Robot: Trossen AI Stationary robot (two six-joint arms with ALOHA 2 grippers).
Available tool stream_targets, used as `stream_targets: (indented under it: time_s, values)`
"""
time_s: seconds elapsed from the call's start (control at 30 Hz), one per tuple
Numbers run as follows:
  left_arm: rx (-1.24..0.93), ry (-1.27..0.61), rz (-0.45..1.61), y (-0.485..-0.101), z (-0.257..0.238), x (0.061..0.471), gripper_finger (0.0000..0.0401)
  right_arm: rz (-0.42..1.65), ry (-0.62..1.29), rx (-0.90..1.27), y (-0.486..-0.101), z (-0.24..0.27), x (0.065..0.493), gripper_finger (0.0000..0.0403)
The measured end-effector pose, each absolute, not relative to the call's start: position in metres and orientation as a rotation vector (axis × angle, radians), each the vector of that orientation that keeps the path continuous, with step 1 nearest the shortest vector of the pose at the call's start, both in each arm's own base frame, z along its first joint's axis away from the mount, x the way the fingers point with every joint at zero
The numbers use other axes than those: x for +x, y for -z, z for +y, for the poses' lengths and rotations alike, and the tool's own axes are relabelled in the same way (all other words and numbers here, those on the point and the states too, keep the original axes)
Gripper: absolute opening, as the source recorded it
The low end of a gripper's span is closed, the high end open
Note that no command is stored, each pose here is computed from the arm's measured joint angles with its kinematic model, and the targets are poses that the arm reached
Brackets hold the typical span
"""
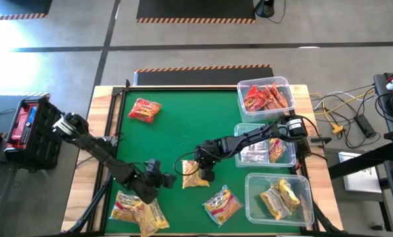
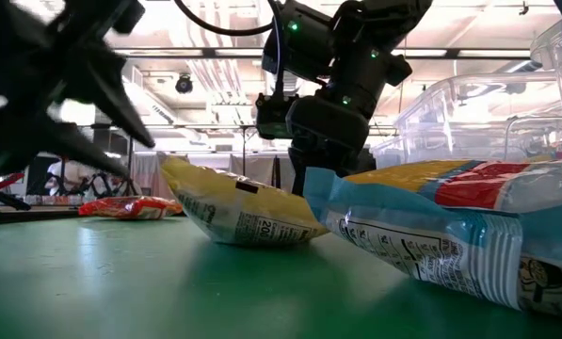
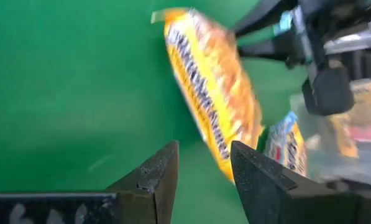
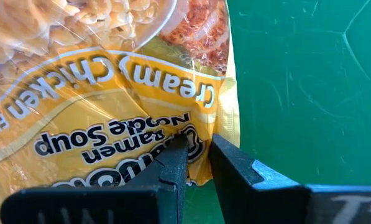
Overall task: Sort Maruchan noodles
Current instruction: Put the bottom right yellow noodle pack into the bottom transparent bin
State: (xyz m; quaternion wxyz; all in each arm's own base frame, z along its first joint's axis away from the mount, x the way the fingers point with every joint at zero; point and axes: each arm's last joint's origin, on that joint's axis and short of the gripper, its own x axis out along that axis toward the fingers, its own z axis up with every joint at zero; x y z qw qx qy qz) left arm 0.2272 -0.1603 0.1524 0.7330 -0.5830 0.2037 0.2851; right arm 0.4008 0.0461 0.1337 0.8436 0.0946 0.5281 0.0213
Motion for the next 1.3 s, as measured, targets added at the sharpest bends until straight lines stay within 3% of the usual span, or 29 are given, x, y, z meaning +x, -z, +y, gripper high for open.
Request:
stream_targets:
  time_s: [0.23, 0.53, 0.9, 1.03, 1.3]
  values:
    - [-1.463, -0.361, 0.206, -0.122, -0.144, 0.215, 0.0132, 1.121, -0.065, 0.213, -0.134, 0.046, 0.400, 0.0059]
    - [-1.416, -0.458, 0.199, -0.114, -0.136, 0.219, 0.0171, 1.121, -0.067, 0.214, -0.134, 0.047, 0.400, 0.0059]
    - [-1.335, -0.403, 0.246, -0.127, -0.141, 0.237, 0.0107, 1.119, -0.068, 0.213, -0.134, 0.046, 0.401, 0.0059]
    - [-1.341, -0.404, 0.289, -0.121, -0.134, 0.235, 0.0123, 1.117, -0.068, 0.212, -0.134, 0.046, 0.401, 0.0059]
    - [-1.286, -0.375, 0.321, -0.124, -0.126, 0.245, 0.0196, 1.111, -0.073, 0.207, -0.135, 0.046, 0.402, 0.0059]
